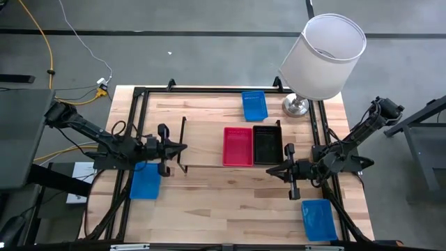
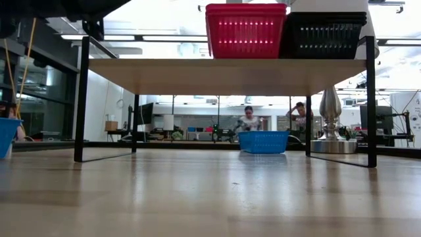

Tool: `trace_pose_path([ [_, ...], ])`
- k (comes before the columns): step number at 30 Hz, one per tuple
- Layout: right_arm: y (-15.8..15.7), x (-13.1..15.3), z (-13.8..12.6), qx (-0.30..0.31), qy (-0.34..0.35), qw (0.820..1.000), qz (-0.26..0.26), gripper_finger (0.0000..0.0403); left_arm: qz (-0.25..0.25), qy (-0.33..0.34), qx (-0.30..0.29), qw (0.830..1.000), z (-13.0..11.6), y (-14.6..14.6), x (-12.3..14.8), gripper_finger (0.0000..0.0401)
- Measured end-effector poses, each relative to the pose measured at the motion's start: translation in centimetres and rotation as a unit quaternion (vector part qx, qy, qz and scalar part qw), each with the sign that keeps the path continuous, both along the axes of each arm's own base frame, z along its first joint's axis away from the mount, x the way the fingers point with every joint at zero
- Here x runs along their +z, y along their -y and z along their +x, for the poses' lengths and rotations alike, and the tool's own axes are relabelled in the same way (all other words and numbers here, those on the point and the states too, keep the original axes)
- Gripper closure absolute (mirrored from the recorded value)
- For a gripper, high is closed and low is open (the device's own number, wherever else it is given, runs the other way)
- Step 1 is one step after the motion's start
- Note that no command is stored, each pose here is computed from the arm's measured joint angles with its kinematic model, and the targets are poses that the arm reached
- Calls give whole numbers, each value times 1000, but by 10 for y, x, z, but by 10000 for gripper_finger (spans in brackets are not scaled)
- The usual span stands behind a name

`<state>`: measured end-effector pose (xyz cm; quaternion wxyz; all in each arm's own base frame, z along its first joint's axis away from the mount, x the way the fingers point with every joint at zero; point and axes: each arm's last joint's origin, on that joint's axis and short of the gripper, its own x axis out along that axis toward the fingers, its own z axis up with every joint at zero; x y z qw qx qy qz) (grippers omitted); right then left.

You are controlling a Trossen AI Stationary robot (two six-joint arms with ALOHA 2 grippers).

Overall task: Stack baskets on shelf by color
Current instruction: Put the bottom right blue bin on the shelf

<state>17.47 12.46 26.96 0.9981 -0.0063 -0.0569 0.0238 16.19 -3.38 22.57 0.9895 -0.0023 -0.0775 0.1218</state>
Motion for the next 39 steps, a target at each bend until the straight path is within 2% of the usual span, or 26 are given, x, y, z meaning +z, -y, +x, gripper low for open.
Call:
trace_pose_path([
  [7, 0, 0, 0, 2, -1, 1000, 17, 403, 21, 0, 0, 1000, 0, 0, 1, 398],
  [14, 0, 0, 0, 2, -2, 1000, 20, 403, 56, 3, -43, 997, 0, 3, 2, 398],
  [39, -2, -4, 0, 24, -19, 999, 13, 403, 52, 22, -43, 998, 0, 3, 6, 398],
])
